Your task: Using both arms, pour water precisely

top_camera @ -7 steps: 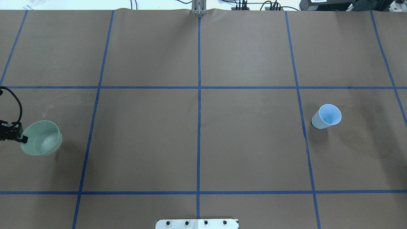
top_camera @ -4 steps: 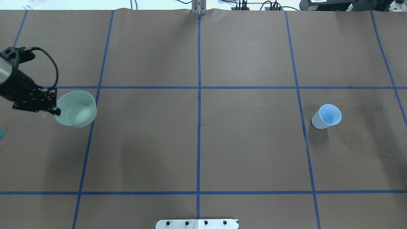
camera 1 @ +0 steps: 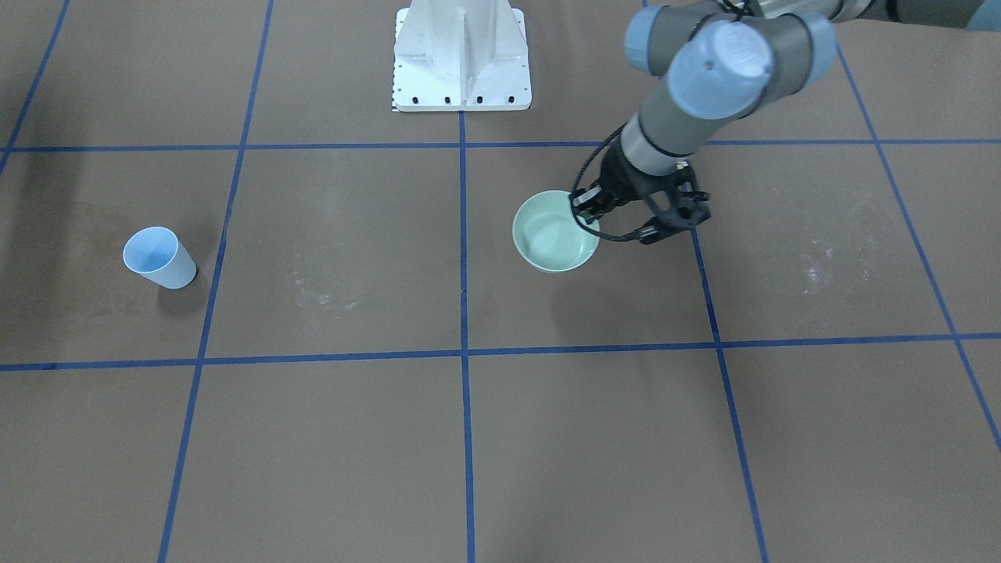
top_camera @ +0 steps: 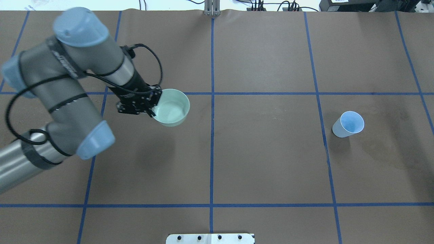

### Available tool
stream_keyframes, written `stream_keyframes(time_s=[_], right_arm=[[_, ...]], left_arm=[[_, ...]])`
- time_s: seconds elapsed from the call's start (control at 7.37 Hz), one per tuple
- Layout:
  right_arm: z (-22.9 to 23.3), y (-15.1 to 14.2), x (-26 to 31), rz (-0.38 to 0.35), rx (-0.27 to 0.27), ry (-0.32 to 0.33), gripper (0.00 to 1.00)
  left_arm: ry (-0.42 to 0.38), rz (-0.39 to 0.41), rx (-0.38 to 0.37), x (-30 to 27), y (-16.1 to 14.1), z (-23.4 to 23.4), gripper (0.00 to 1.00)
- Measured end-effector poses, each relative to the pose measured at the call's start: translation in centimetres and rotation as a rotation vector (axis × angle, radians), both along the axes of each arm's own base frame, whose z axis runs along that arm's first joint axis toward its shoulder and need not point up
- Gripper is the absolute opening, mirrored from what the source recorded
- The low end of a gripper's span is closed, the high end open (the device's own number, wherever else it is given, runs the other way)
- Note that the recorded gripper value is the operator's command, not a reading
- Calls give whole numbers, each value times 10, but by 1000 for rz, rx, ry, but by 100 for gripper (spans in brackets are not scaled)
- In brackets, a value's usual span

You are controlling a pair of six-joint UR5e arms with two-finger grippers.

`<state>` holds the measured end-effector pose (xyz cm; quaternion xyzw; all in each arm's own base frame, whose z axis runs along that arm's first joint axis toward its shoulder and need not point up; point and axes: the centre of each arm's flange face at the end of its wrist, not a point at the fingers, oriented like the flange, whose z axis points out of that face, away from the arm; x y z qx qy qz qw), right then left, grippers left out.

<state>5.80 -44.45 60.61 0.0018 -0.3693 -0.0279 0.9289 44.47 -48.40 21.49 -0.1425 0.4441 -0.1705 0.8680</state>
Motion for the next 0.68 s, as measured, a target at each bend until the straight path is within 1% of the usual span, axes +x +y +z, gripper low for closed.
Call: stream_keyframes(time_s=[0.14,0.27,0.41,0.68], right_arm=[[1,0,0,0,-2,0,100],[2,0,0,0,-5,-1,100],[3,0,0,-1,-6,-1,100],[3,0,-1,-2,-6,-1,100]], left_arm=[[-9,-24,-10,37,3,-16,0],[1,-50,-20,62,0,-23,0],[9,-65,-32,85,-6,-23,0],[-5,-74,-36,122,-12,-21,0]])
